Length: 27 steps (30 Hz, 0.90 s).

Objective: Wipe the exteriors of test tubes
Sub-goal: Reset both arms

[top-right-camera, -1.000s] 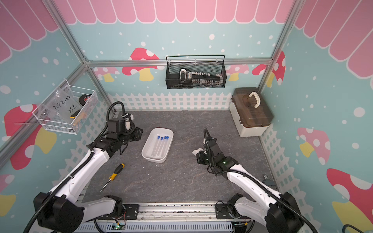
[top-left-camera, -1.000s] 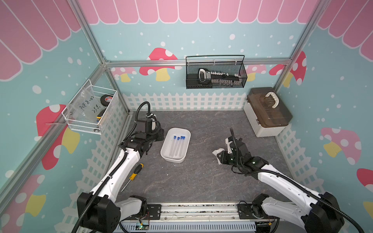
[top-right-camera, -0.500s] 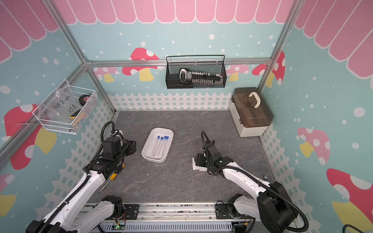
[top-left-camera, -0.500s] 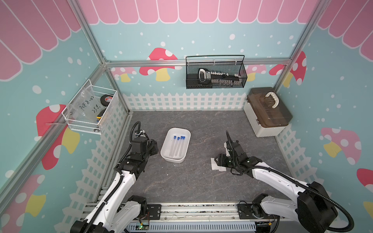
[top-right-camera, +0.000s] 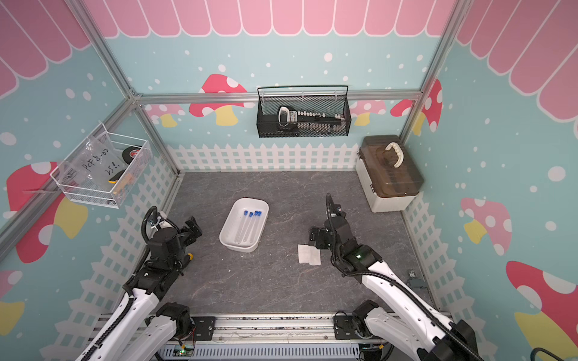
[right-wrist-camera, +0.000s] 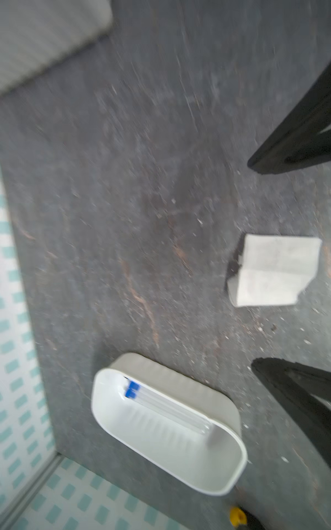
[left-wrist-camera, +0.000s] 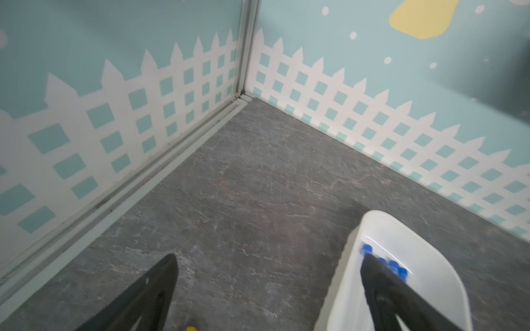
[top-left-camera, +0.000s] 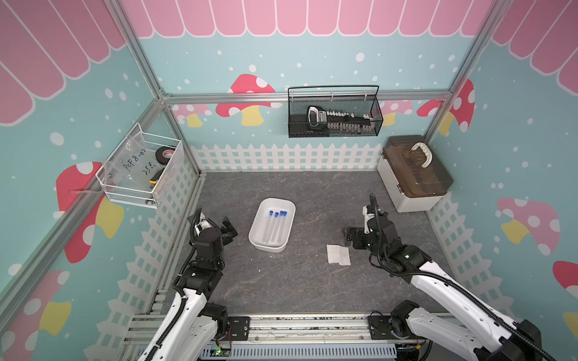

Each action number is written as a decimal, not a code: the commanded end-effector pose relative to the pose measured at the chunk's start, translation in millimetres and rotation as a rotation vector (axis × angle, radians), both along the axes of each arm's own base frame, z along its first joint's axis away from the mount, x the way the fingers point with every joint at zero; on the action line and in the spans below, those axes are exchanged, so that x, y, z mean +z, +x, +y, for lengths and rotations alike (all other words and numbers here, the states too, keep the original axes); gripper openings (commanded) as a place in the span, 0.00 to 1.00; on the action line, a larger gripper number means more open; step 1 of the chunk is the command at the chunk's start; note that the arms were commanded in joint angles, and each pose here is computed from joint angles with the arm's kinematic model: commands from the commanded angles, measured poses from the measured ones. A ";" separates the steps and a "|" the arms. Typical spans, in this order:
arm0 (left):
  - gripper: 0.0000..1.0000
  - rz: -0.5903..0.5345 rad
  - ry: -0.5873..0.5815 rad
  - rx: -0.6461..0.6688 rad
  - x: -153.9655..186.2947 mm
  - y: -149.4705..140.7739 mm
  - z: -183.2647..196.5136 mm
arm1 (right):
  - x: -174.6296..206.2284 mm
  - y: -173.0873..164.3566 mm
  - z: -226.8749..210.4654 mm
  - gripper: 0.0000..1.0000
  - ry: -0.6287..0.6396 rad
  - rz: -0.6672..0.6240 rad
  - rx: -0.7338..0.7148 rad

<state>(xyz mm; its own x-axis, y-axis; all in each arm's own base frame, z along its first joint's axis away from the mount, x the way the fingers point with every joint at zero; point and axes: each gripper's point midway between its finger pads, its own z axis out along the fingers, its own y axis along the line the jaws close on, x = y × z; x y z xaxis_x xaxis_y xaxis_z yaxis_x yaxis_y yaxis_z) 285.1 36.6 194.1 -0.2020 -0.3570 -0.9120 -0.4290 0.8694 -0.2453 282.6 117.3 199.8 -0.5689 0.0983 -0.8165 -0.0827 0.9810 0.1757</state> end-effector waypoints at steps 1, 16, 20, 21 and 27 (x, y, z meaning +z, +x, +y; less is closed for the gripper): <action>1.00 -0.030 0.112 0.076 -10.6 -4.6 18.1 | 29.0 5.2 -59.3 0.99 -0.285 -0.181 -0.179; 1.00 -0.012 0.206 0.050 -46.4 22.3 14.7 | -57.7 -11.3 -123.2 0.99 -0.493 -0.389 -0.316; 1.00 -0.084 0.225 0.083 -39.1 36.4 20.3 | -62.1 -0.2 -135.0 0.99 -0.428 -0.360 -0.323; 1.00 -0.097 0.218 0.071 -39.8 41.2 19.7 | -64.0 4.2 -136.6 0.99 -0.410 -0.346 -0.317; 1.00 -0.121 0.244 0.020 -39.9 66.4 14.9 | -73.7 48.8 -140.5 0.99 -0.382 -0.300 -0.284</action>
<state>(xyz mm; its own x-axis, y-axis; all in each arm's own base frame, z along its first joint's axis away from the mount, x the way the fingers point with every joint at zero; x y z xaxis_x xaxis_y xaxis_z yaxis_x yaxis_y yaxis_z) 332.8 56.1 117.7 -0.2047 -0.1559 -0.9663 -0.4698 0.8818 -0.0428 302.6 -37.1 104.5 -0.3948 -0.1329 -0.9091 0.2615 0.9323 -0.2498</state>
